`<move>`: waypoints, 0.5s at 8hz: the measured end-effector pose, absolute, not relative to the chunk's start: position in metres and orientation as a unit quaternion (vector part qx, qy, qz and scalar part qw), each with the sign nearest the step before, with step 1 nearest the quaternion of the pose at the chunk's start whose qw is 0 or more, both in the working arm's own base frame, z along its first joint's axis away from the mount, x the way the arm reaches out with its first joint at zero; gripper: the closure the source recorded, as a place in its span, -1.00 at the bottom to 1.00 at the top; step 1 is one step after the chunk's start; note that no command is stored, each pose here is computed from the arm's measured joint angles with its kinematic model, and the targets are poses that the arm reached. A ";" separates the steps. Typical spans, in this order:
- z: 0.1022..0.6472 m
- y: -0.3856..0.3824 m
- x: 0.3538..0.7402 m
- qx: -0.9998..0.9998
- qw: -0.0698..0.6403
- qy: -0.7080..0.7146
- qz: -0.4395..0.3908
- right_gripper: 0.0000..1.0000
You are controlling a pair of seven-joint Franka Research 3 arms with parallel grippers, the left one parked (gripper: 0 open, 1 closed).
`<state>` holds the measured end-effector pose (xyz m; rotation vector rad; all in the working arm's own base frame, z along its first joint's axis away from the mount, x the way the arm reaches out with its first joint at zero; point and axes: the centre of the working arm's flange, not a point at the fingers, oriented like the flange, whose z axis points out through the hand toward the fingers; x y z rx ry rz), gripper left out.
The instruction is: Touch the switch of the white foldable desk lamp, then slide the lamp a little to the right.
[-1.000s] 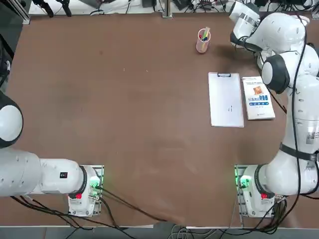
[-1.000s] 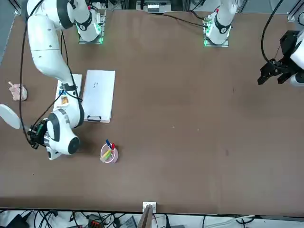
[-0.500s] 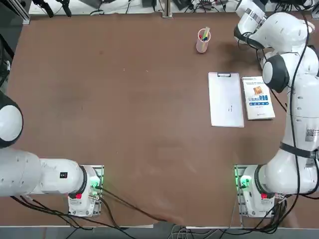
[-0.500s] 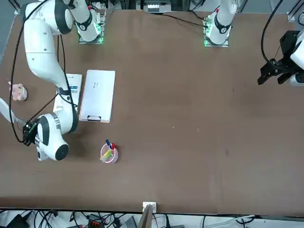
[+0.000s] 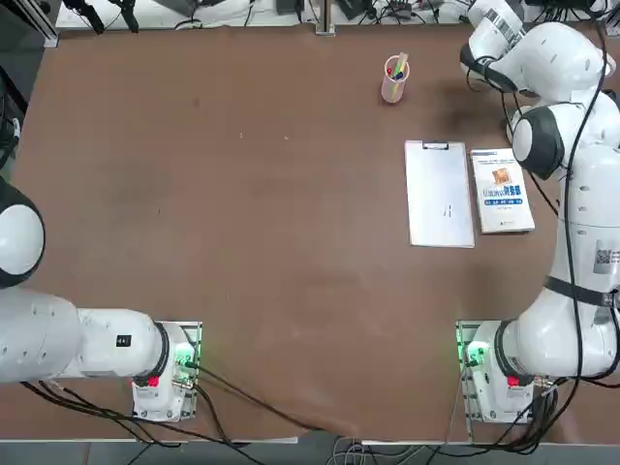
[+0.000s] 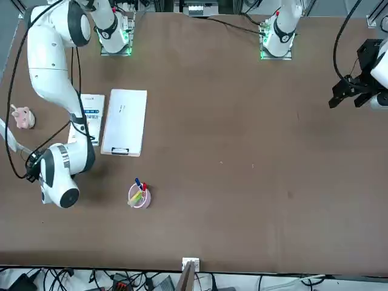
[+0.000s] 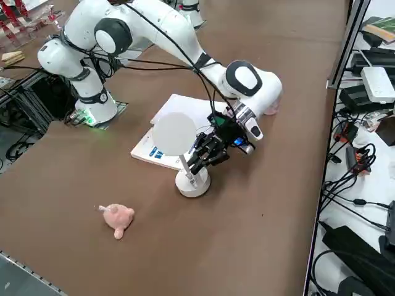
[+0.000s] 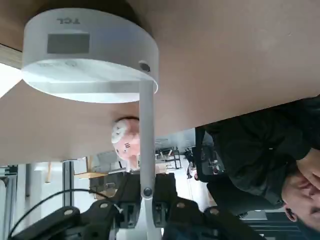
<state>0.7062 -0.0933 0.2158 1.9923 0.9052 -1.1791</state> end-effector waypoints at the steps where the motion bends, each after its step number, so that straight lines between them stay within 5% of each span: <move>1: 0.217 -0.095 0.707 0.761 0.320 0.343 -0.448 0.69; 4: 0.216 -0.096 0.709 0.764 0.320 0.341 -0.445 0.69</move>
